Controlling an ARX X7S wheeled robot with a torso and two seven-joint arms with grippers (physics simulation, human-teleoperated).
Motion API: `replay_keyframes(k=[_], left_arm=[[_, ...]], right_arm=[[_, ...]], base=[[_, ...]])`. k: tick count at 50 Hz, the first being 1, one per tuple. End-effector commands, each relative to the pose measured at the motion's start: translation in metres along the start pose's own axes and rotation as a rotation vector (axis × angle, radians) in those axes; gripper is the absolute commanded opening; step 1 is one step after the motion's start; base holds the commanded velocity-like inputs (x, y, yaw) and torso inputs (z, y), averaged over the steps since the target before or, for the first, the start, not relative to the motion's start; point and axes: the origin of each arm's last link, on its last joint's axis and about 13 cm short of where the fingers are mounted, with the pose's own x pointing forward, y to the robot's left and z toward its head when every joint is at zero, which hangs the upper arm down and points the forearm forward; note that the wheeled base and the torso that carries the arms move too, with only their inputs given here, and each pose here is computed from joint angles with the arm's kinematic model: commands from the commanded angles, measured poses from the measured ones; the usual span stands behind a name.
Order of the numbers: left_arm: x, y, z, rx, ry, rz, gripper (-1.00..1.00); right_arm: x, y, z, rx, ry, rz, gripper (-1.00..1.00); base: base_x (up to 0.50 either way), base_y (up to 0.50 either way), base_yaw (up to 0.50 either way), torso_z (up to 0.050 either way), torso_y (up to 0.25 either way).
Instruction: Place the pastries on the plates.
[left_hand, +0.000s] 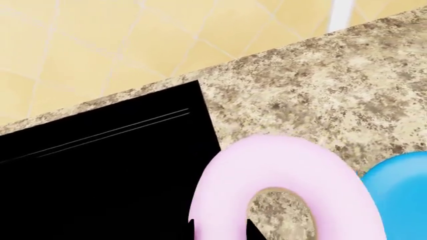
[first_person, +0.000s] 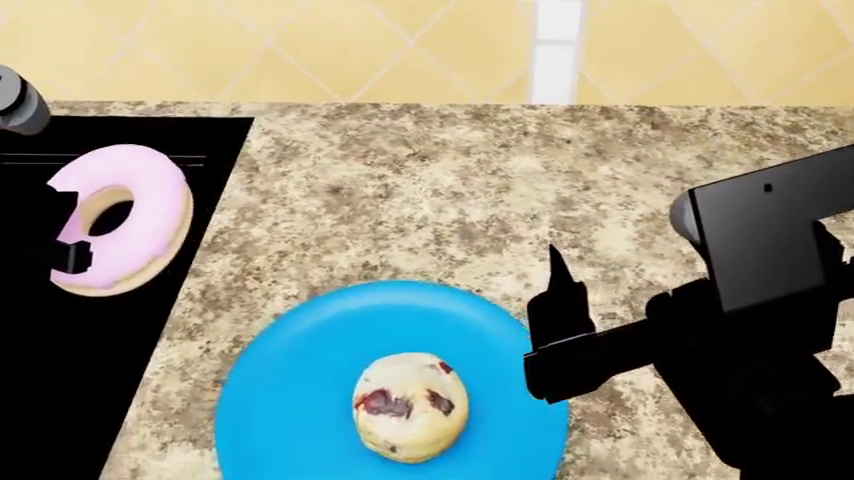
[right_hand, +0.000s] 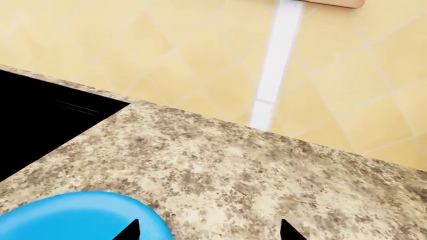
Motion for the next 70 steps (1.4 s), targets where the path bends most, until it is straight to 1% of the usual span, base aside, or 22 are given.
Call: replay_keyframes(k=[1, 12, 13, 18, 23, 30, 40, 49, 55, 59, 62, 63, 70], left_arm=[[-0.0071, 0.0056, -0.0019, -0.004, -0.011, 0.021, -1.00], [-0.0022, 0.0027, -0.0010, -0.007, -0.009, 0.022, -1.00], [-0.0056, 0.0045, -0.0026, -0.006, -0.009, 0.022, -1.00], [-0.0045, 0.0038, -0.0026, -0.006, -0.009, 0.020, -1.00], [-0.0023, 0.0030, -0.0015, -0.005, -0.008, 0.020, -1.00], [-0.0067, 0.0053, -0.0023, -0.007, -0.012, 0.022, -1.00], [-0.0019, 0.0030, -0.0008, -0.006, -0.010, 0.020, -1.00], [-0.0049, 0.0042, -0.0028, -0.006, -0.008, 0.019, -1.00], [0.0015, 0.0012, 0.0005, -0.001, -0.005, 0.021, -1.00], [-0.0037, 0.0043, -0.0028, 0.000, -0.004, 0.018, -1.00], [0.0015, 0.0010, 0.0016, 0.000, -0.006, 0.017, -1.00], [-0.0024, 0.0032, -0.0009, 0.001, -0.006, 0.016, -1.00], [-0.0044, 0.0044, -0.0072, -0.005, 0.002, 0.017, -1.00]], right_arm=[[-0.0015, 0.0011, -0.0020, -0.006, -0.006, 0.008, 1.00], [-0.0020, 0.0014, -0.0020, -0.004, -0.002, 0.010, 1.00], [-0.0019, 0.0013, -0.0021, -0.006, -0.001, 0.009, 1.00], [-0.0019, 0.0011, -0.0022, -0.005, -0.001, 0.009, 1.00], [-0.0016, 0.0017, -0.0028, -0.008, 0.003, 0.011, 1.00], [-0.0011, 0.0027, -0.0021, -0.021, 0.002, 0.017, 1.00], [-0.0009, 0.0031, -0.0039, -0.020, 0.006, 0.019, 1.00], [0.0023, 0.0013, -0.0045, -0.018, 0.007, 0.018, 1.00], [0.0006, 0.0015, -0.0040, -0.019, 0.006, 0.015, 1.00], [0.0010, 0.0020, -0.0060, -0.016, 0.008, 0.017, 1.00], [0.0014, 0.0019, -0.0066, -0.017, 0.010, 0.018, 1.00], [0.0012, 0.0021, -0.0063, -0.016, 0.010, 0.018, 1.00], [-0.0014, 0.0032, -0.0048, -0.015, 0.005, 0.017, 1.00]], base=[[0.00, 0.50, 0.00, 0.000, 0.010], [0.00, 0.50, 0.00, 0.000, 0.000], [0.00, 0.50, 0.00, 0.000, 0.000], [0.00, 0.50, 0.00, 0.000, 0.000], [0.00, 0.19, 0.00, 0.000, 0.002], [0.00, 0.31, 0.00, 0.000, 0.000], [0.00, 0.35, 0.00, 0.000, 0.000], [0.00, 0.35, 0.00, 0.001, 0.001], [0.00, 0.35, 0.00, 0.000, 0.000], [0.00, 0.35, 0.00, 0.000, 0.000], [0.00, 0.36, 0.00, 0.000, 0.000], [0.00, 0.35, 0.00, 0.000, 0.010], [0.00, 0.35, 0.00, 0.000, 0.000]])
